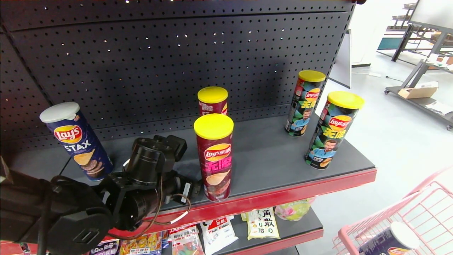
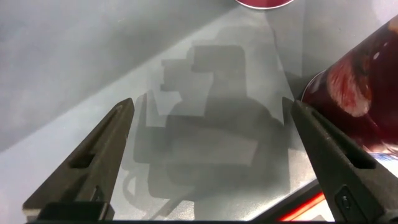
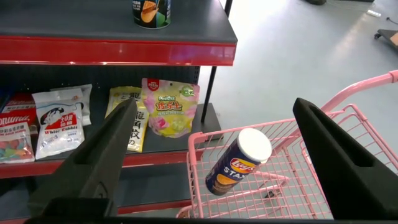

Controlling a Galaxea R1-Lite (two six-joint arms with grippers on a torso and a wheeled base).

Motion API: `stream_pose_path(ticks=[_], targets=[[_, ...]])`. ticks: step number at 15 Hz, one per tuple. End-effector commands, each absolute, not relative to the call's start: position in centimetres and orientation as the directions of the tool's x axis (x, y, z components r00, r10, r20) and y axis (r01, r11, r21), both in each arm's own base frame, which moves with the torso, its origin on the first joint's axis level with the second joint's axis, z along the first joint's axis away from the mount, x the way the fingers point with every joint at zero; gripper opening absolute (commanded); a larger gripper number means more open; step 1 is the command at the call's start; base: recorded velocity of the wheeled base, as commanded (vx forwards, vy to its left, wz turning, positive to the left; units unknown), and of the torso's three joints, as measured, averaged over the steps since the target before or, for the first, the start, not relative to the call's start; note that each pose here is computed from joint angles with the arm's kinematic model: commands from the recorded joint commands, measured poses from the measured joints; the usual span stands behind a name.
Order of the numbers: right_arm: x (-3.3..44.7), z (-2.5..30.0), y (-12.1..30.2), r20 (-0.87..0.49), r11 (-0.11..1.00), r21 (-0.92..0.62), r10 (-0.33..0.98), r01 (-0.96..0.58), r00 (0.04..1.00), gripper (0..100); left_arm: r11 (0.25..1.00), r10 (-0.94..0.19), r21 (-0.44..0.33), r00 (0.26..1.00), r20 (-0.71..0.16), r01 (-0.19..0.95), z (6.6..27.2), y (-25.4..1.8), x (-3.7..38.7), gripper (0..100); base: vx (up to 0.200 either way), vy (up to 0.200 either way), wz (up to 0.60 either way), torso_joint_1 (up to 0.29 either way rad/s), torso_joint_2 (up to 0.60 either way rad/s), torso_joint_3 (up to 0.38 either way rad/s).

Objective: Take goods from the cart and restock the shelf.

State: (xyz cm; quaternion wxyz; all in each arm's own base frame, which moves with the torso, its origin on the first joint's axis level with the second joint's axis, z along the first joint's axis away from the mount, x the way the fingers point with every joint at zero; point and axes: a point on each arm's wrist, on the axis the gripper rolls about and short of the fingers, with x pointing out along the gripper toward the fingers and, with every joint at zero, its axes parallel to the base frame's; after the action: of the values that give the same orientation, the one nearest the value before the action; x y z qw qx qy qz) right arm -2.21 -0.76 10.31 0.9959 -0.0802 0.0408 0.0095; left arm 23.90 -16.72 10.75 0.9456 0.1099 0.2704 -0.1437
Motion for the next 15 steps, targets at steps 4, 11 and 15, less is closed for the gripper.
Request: stream_pose_path(ticks=[4,11,15], targets=[[-2.2,10.4,-0.8,-0.082,0.987,-0.158,0.012,-0.025,0.997,100,0.938,-0.204,0.131,0.816,-0.540,0.321,10.9,-16.4,23.7,100,0.000,0.000,0.00,0.000,0.00,0.000],[-2.2,10.3,-0.8,-0.085,0.987,-0.160,0.013,-0.027,0.996,100,0.931,-0.219,0.128,0.804,-0.552,0.341,11.0,-15.3,21.5,100,0.000,0.000,0.00,0.000,0.00,0.000],[-2.2,10.4,-0.8,-0.083,0.987,-0.160,0.013,-0.026,0.996,100,0.926,-0.226,0.131,0.796,-0.562,0.355,10.5,-16.1,21.8,100,0.000,0.000,0.00,0.000,0.00,0.000]])
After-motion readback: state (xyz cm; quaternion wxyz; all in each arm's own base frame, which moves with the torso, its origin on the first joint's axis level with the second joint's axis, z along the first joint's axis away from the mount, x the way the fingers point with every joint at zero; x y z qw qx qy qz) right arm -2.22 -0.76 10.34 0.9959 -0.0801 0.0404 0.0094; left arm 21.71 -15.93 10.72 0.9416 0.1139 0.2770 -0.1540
